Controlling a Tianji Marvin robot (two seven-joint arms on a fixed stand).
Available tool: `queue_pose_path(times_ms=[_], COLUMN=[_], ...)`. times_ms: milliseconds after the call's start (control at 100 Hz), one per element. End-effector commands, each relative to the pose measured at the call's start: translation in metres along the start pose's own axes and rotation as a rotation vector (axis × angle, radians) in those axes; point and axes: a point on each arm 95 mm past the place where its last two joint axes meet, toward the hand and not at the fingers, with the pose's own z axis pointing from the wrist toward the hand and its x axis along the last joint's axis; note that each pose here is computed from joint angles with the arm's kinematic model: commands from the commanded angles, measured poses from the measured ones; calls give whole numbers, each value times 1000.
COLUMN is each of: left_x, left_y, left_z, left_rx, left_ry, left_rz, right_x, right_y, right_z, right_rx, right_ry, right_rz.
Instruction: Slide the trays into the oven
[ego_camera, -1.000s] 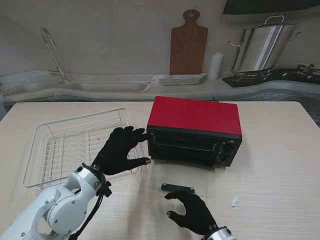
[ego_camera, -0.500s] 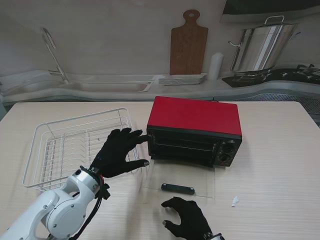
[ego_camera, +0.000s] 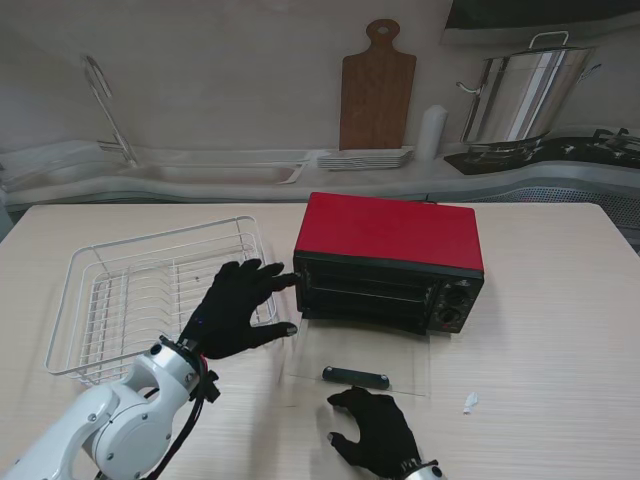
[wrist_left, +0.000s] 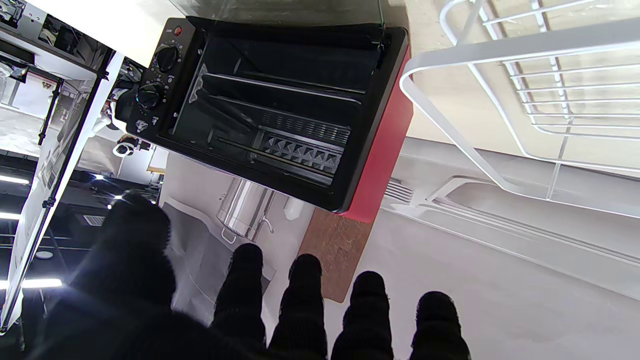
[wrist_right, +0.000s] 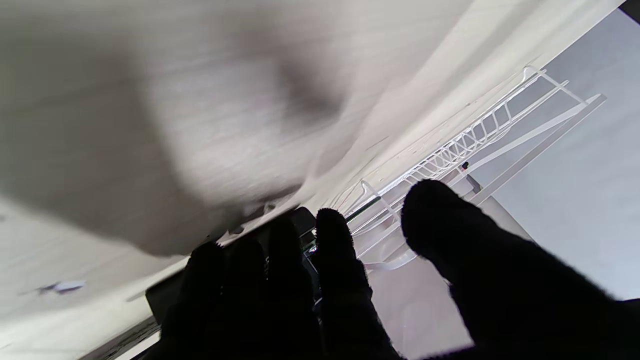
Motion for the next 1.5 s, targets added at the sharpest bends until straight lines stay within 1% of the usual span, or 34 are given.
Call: queue_pose_path(times_ms=[0, 430, 690, 920, 1280, 1490], left_x=[2, 1, 1, 1, 0, -1], left_y=[4, 6, 4, 2, 2, 2], left_z=[-2, -5, -6, -6, -7, -8], left_rx=[-16, -13, 0, 8, 13, 16], left_ry=[0, -3, -2, 0, 4, 4], left_rz=[-7, -2, 3, 6, 8, 9], right_x=[0, 5, 13, 18, 21, 23], right_y=[-7, 4, 16, 26, 38, 48], right_z=[-2, -7, -15, -16, -11, -4], right_rx=[17, -88, -153, -206, -278, -315], right_ry=[-10, 17, 49, 58, 47, 29], right_rz=[10, -8, 5, 0, -30, -33])
